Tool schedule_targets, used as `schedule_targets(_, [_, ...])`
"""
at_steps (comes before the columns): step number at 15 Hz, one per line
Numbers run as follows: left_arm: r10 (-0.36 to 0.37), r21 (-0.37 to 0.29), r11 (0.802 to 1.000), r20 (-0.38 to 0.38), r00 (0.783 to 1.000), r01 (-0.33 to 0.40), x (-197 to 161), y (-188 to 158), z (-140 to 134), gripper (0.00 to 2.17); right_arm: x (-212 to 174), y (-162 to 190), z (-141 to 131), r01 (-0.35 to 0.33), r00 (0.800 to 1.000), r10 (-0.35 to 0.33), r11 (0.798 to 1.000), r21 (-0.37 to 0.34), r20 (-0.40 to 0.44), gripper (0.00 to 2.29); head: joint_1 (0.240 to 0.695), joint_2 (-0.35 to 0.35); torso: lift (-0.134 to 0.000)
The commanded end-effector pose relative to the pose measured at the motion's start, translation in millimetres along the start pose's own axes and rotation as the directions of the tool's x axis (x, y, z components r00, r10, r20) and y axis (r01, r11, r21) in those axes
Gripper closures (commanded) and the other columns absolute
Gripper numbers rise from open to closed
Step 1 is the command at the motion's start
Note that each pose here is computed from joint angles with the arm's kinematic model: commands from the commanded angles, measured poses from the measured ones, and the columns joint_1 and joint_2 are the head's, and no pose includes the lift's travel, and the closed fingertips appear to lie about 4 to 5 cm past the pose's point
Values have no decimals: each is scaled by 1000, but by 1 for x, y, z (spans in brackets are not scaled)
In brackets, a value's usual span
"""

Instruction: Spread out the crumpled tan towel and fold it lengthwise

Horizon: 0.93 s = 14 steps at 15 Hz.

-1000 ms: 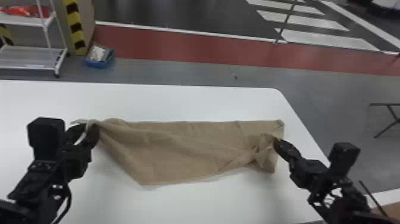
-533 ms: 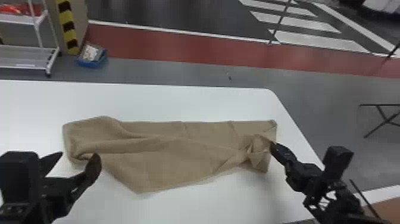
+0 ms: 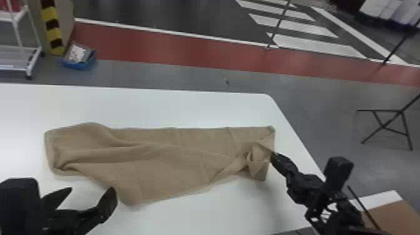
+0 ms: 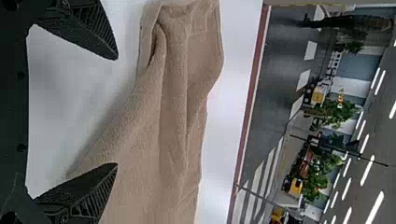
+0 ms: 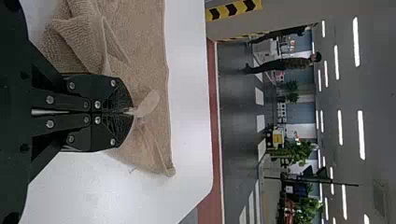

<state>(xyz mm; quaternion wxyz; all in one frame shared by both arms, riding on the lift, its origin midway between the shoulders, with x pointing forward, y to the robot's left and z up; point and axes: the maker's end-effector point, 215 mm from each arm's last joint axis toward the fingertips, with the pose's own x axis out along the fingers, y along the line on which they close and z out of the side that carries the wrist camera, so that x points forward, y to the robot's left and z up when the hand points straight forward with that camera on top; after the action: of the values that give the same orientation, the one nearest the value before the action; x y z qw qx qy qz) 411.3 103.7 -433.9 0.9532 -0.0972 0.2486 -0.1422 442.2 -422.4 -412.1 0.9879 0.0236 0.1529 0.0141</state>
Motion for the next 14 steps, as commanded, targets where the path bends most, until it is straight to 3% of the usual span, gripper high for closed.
schedule_targets(1, [-38,-25,999,2,999,38,8,-17,6,87,-3,-2,0,4,1000,-4,1000,-6,5,1416,695,-350,-124])
schedule_targets(6, [-5,28,1000,-57,998,6,40,-23,-7,90,-8,-7,2,13,1000,-13,1000,-11,23,1413,695,-350,-124])
schedule_targets(9, [50,89,995,-84,995,-43,45,-14,-16,97,-11,-14,3,23,999,-23,1000,-11,30,1416,695,-350,-124])
schedule_targets(12, [47,92,995,-103,994,-37,43,-17,-20,421,-9,-15,4,26,999,-25,1000,-11,39,1413,695,-350,-124])
schedule_targets(14, [50,85,995,-95,994,-42,44,-20,-16,1072,-8,-16,4,26,999,-26,1000,-10,46,1413,695,-350,-124])
